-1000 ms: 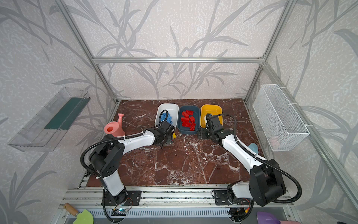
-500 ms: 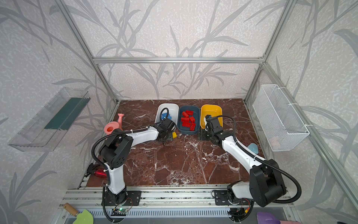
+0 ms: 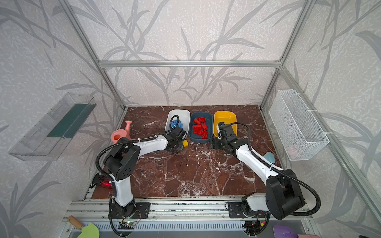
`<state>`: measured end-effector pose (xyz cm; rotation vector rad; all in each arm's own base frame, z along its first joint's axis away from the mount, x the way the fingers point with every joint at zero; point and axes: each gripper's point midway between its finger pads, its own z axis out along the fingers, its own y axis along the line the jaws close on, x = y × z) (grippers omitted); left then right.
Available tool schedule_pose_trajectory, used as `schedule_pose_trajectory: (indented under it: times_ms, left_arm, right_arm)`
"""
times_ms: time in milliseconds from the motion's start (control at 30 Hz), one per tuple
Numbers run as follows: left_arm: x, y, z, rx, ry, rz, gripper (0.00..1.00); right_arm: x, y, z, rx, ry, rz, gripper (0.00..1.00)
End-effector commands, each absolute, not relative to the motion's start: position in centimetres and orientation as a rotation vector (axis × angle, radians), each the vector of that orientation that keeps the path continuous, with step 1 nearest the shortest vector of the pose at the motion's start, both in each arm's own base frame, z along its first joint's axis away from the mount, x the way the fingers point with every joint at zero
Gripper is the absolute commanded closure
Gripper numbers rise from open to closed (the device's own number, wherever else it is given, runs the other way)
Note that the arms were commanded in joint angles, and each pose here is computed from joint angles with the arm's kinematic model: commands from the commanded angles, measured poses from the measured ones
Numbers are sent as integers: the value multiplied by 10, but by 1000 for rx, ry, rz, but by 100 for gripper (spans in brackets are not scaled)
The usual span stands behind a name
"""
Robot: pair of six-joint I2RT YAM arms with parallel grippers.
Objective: Sort the legos into containers by color
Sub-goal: Pick up the lego from the center of the table, then place the lego in the container.
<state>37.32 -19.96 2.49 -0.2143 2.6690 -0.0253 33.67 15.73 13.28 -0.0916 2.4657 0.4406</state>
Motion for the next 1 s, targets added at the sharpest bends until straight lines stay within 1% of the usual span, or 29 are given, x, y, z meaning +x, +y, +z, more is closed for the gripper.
schedule_pose_trajectory:
  times_ms: [0, 300, 533, 700, 967]
  left_arm:
    - [368, -196, 44, -208, 2646, -49, 60]
    - [365, -211, 95, -155, 2578, -170, 63]
    - [375, -239, 135, -85, 2524, -263, 64]
    - [389, -269, 154, -26, 2498, -333, 65]
    - [416, -339, 173, 106, 2467, -452, 65]
  right_arm:
    - [336, 160, 142, -96, 2442, 448, 22]
    - [325, 165, 144, -78, 2434, 532, 22]
    - [311, 162, 142, -65, 2423, 562, 22]
    - [301, 156, 144, -51, 2385, 572, 22]
    - [282, 144, 140, -28, 2368, 561, 22]
